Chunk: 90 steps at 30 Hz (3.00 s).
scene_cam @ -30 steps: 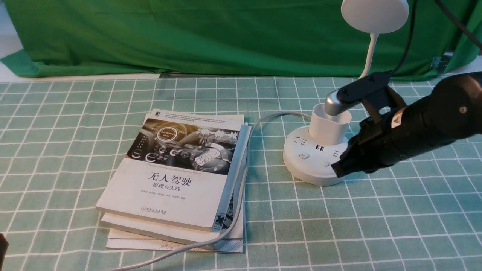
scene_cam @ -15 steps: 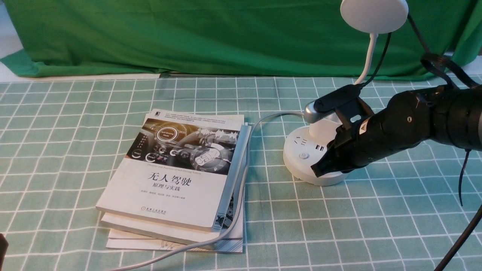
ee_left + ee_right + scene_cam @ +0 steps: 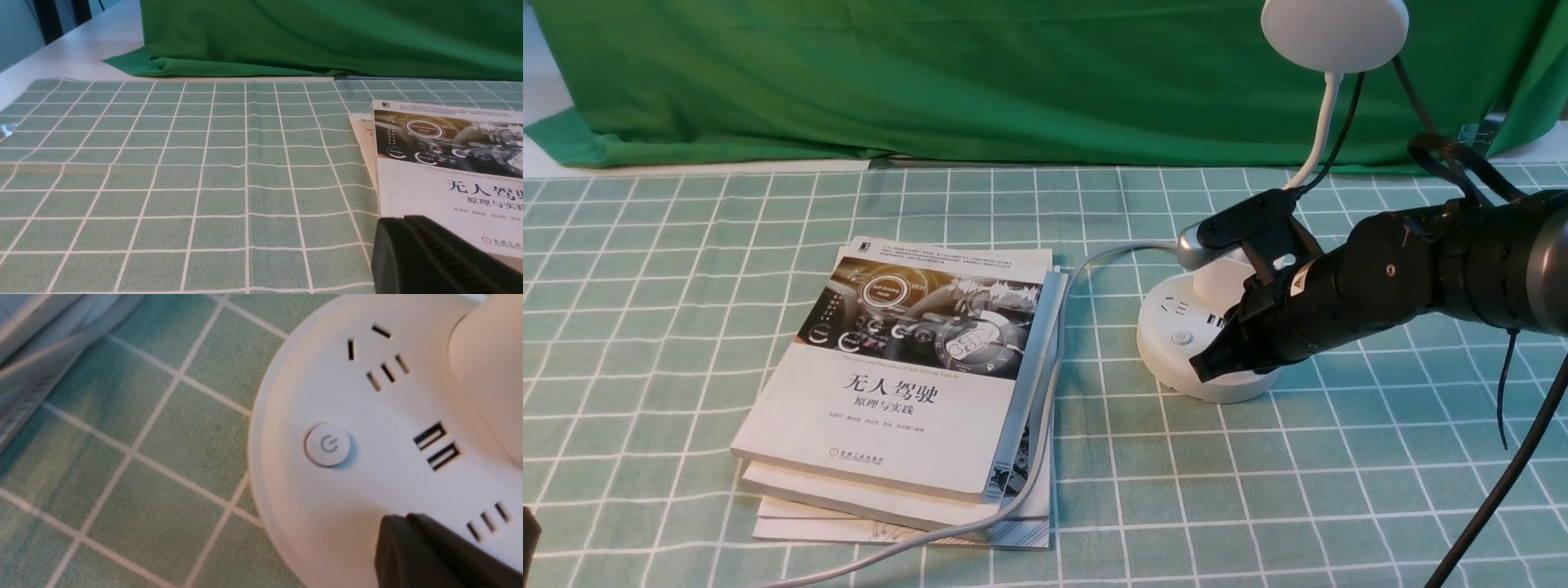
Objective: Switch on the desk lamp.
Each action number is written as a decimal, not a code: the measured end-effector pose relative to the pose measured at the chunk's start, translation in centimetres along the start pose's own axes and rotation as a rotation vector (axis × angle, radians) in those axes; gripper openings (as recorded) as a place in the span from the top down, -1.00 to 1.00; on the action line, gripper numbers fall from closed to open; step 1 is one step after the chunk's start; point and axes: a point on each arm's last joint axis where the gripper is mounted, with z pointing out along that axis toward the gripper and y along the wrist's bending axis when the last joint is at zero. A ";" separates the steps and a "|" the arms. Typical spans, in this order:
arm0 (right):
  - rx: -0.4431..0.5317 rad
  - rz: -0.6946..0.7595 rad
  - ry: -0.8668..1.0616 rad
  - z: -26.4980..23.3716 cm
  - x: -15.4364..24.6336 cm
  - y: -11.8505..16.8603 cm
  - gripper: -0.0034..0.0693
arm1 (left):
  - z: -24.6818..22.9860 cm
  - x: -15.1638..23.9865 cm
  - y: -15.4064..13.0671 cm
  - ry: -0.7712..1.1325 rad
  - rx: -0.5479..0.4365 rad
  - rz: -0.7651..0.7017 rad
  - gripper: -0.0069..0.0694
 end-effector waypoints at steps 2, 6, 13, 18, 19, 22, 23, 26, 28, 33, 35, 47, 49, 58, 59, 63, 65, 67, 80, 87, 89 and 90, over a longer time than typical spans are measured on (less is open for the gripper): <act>0.001 0.001 -0.004 0.0 0.0 0.0 0.82 | 0.0 0.0 0.0 0.000 0.000 0.000 0.76; 0.006 0.001 -0.019 0.0 -0.2 -0.1 0.82 | 0.0 0.0 0.0 0.000 0.000 0.000 0.76; 0.006 0.001 -0.020 0.0 -0.2 -0.1 0.82 | 0.0 0.0 0.0 0.000 0.000 0.000 0.76; 0.007 -0.001 -0.020 0.0 -0.2 -0.1 0.82 | 0.0 0.0 0.0 0.000 0.000 0.000 0.76; 0.006 -0.001 -0.019 0.0 -0.2 -0.1 0.82 | 0.0 0.0 0.0 0.000 0.000 0.000 0.76; 0.008 0.004 -0.017 0.0 -0.1 -0.2 0.82 | 0.0 0.0 0.0 0.000 0.000 0.000 0.76; 0.009 0.006 -0.015 0.0 -0.1 -0.3 0.82 | 0.0 0.0 0.0 0.000 0.000 0.000 0.76; 0.012 0.008 -0.015 0.0 -0.1 -0.4 0.82 | 0.0 0.0 0.0 0.000 0.000 0.000 0.76; 0.011 0.015 -0.014 0.0 -0.1 -0.5 0.82 | 0.0 0.0 0.0 0.000 0.000 0.000 0.76; 0.012 0.023 -0.009 0.1 0.0 -0.5 0.82 | 0.0 0.0 0.0 0.000 0.000 0.000 0.76; 0.011 0.022 -0.004 0.3 0.0 -0.5 0.82 | 0.0 0.0 0.0 0.000 0.000 0.000 0.76; 0.007 0.020 -0.002 0.8 -0.2 -0.3 0.82 | 0.0 0.0 0.0 0.000 0.000 0.000 0.76; 0.006 0.021 -0.002 0.5 -0.3 -0.3 0.82 | 0.0 0.0 0.0 0.000 0.000 0.000 0.76; 0.004 0.072 -0.108 -9.9 -1.0 0.3 0.80 | 0.0 0.0 0.0 0.000 0.000 0.000 0.76; 0.006 0.081 -0.126 -11.1 -0.4 0.4 0.80 | 0.0 0.0 0.0 0.000 0.000 0.000 0.76; 0.012 0.104 -0.199 -15.8 2.7 1.2 0.80 | 0.0 0.0 0.0 0.000 0.000 0.000 0.76; 0.019 0.112 -0.251 -17.7 4.7 1.6 0.80 | 0.0 0.0 0.0 0.000 0.000 0.000 0.76; 0.031 0.117 -0.318 -19.2 7.0 2.0 0.80 | 0.0 0.0 0.0 0.000 0.000 0.000 0.76; 0.125 0.086 -0.985 -28.4 18.0 4.0 0.74 | 0.0 0.0 0.0 0.000 0.000 0.000 0.76; 0.129 0.073 -1.024 -28.6 19.9 4.4 0.66 | 0.0 0.0 0.0 0.000 0.000 0.000 0.76; 0.123 0.083 -1.019 -28.4 20.0 4.4 0.64 | 0.0 0.0 0.0 0.000 0.000 0.000 0.76; 0.129 0.090 -1.017 -28.3 20.0 4.4 0.63 | 0.0 0.0 0.0 0.000 0.000 0.000 0.76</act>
